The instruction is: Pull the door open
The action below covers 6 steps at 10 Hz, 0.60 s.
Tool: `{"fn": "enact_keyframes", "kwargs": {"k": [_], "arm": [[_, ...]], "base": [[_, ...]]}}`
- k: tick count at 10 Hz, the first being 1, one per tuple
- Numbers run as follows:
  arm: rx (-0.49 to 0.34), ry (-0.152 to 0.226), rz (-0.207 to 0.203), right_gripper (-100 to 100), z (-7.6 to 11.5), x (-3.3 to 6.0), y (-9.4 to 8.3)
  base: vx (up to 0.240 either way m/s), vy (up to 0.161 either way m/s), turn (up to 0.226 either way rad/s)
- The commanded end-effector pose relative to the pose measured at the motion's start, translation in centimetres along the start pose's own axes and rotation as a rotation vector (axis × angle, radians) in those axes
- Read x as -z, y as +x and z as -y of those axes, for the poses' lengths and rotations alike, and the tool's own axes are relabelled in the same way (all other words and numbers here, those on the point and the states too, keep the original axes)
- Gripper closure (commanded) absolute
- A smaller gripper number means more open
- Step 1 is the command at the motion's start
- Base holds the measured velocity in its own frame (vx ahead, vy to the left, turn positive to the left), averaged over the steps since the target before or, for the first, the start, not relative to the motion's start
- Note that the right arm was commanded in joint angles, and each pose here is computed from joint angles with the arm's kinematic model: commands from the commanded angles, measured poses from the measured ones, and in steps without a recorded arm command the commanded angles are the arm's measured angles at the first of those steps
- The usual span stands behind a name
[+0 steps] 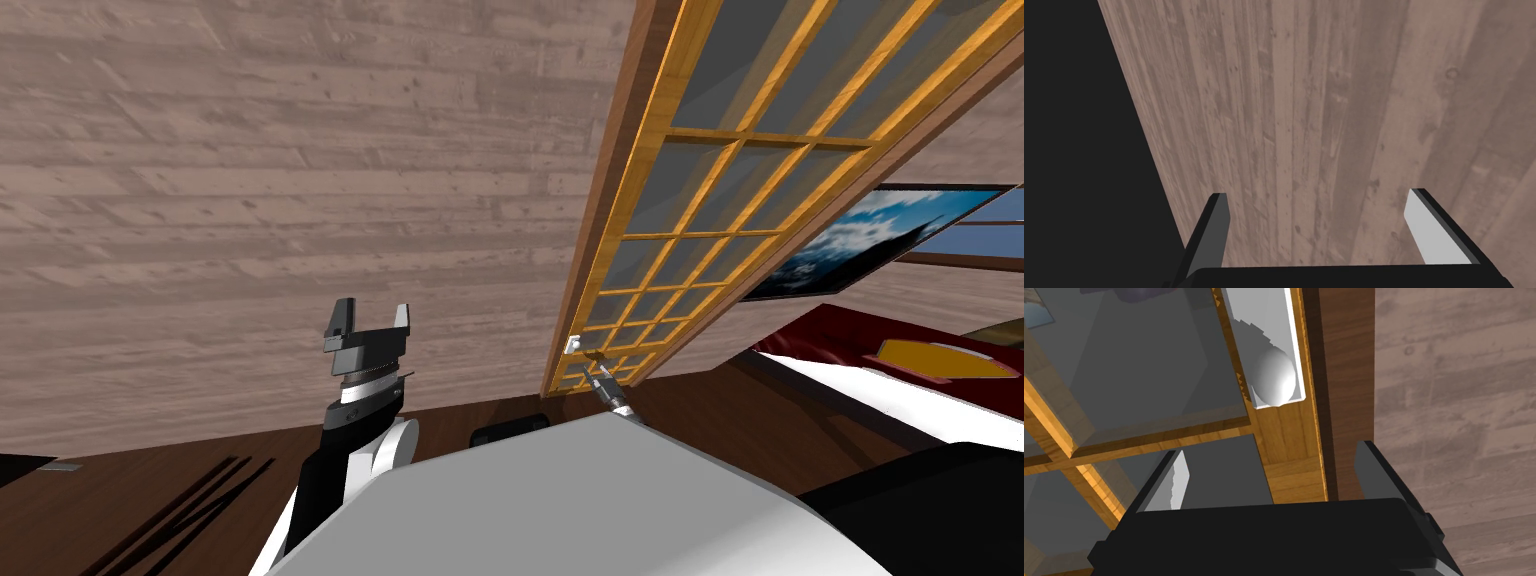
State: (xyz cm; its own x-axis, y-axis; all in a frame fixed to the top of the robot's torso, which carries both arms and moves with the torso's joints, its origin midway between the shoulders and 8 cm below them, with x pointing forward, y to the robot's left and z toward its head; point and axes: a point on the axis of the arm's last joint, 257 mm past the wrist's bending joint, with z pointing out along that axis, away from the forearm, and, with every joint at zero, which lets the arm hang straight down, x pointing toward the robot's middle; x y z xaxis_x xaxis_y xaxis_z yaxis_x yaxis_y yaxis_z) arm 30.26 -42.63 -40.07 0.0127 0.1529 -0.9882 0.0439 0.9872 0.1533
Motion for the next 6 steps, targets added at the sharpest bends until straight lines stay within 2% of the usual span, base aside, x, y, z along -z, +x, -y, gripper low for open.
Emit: {"fn": "enact_keyframes", "kwargs": {"k": [1, 5, 6], "arm": [[0.057, -0.005, -0.001, -100, 0.2, 0.64, -0.1], [0.148, -0.013, -0.006, -100, 0.7, 1.83, -0.2], [0.132, -0.011, -0.006, -100, 0.6, 1.61, -0.1]], "base": [[-0.016, 0.035, -0.039], [-0.007, 0.030, -0.031], [-0.002, 0.012, -0.007]]}}
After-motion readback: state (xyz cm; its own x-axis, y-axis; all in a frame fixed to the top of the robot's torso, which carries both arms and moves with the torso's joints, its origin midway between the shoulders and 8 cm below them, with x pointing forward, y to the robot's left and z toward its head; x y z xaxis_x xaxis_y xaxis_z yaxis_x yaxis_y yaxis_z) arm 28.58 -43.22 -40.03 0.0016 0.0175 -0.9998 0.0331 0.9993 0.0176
